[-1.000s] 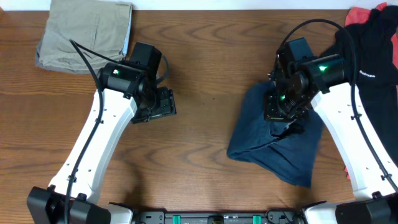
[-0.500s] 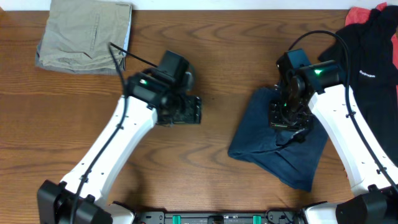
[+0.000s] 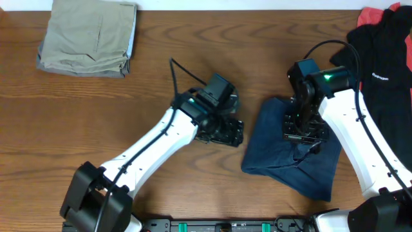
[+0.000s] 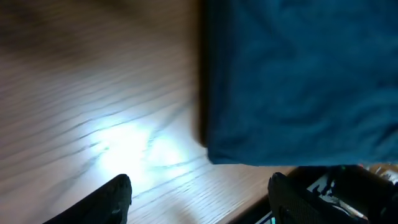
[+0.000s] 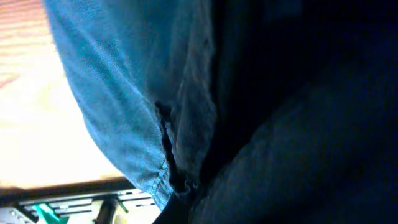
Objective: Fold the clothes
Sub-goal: 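Drag the pants bundle rightward with the right gripper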
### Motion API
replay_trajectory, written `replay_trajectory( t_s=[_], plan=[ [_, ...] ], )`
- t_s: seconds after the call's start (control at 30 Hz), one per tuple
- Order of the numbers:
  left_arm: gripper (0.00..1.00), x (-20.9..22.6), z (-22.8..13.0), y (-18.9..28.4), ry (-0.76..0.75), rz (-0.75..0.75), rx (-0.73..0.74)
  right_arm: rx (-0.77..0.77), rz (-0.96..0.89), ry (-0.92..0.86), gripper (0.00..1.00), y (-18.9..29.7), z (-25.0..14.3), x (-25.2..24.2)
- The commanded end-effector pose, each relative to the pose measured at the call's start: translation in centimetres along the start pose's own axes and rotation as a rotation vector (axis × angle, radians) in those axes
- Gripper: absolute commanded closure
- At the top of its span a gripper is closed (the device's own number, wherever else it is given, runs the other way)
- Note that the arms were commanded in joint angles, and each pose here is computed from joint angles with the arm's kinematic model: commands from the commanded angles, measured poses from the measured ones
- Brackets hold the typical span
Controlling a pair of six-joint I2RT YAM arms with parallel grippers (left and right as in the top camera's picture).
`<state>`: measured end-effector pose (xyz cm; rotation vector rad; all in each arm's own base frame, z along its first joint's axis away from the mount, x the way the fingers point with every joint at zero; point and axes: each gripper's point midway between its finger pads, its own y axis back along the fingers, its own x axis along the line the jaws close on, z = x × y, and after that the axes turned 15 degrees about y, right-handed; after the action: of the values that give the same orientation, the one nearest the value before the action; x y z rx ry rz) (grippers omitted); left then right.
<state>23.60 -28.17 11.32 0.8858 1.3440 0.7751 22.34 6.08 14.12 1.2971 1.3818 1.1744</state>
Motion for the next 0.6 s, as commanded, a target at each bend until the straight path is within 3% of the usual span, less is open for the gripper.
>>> replay_trajectory(
  t_s=[0.0,0.33,0.57],
  plan=[
    [0.29,-0.7,-0.7,-0.9,-0.04,-0.009,0.029,-0.015,-0.026,-0.074,0.98,0.2,0.1,-1.9],
    [0.29,-1.6,-1.6,-4.3,-0.086,0.003,0.075,0.047,-0.06,-0.198,0.99,-1.6,-1.0,-6.3],
    [0.29,-3.3,-2.2,-5.9,-0.15,-0.021,0.074,0.079,-0.001,-0.29,0.99,-4.6,-1.6,-6.8]
  ],
)
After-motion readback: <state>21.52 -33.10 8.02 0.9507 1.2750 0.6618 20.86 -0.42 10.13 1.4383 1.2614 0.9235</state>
